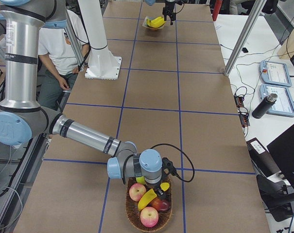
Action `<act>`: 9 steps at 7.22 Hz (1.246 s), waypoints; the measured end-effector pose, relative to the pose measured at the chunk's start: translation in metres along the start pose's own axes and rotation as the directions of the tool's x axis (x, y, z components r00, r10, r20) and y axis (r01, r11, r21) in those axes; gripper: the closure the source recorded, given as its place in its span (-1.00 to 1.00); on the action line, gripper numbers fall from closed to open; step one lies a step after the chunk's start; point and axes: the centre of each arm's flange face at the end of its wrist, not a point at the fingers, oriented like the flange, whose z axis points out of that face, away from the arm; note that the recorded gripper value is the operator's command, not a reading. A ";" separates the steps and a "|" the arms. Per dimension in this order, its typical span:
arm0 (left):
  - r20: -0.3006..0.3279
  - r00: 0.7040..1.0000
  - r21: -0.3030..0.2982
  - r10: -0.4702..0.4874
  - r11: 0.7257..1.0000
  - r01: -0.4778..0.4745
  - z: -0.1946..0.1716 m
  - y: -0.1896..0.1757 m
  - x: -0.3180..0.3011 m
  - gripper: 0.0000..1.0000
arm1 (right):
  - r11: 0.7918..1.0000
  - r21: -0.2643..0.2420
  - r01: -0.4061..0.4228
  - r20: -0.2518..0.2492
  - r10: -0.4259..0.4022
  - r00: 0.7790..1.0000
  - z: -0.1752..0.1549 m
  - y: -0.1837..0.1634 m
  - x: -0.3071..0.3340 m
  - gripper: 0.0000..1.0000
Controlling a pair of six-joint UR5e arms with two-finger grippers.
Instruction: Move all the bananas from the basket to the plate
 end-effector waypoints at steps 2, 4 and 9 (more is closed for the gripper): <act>0.000 1.000 0.000 -0.002 1.000 0.002 0.000 0.000 0.000 -0.99 | 0.999 -0.016 0.029 -0.017 -0.029 0.999 0.002 0.005 0.001 -0.05; -0.002 1.000 0.001 -0.002 1.000 0.002 -0.001 0.000 0.000 -0.99 | 0.999 -0.027 0.036 -0.022 -0.037 0.999 0.004 0.010 0.001 1.00; -0.013 1.000 0.003 -0.002 1.000 0.002 -0.006 0.003 0.006 -0.99 | 0.997 -0.010 0.072 -0.036 -0.073 0.997 -0.015 -0.007 0.008 1.00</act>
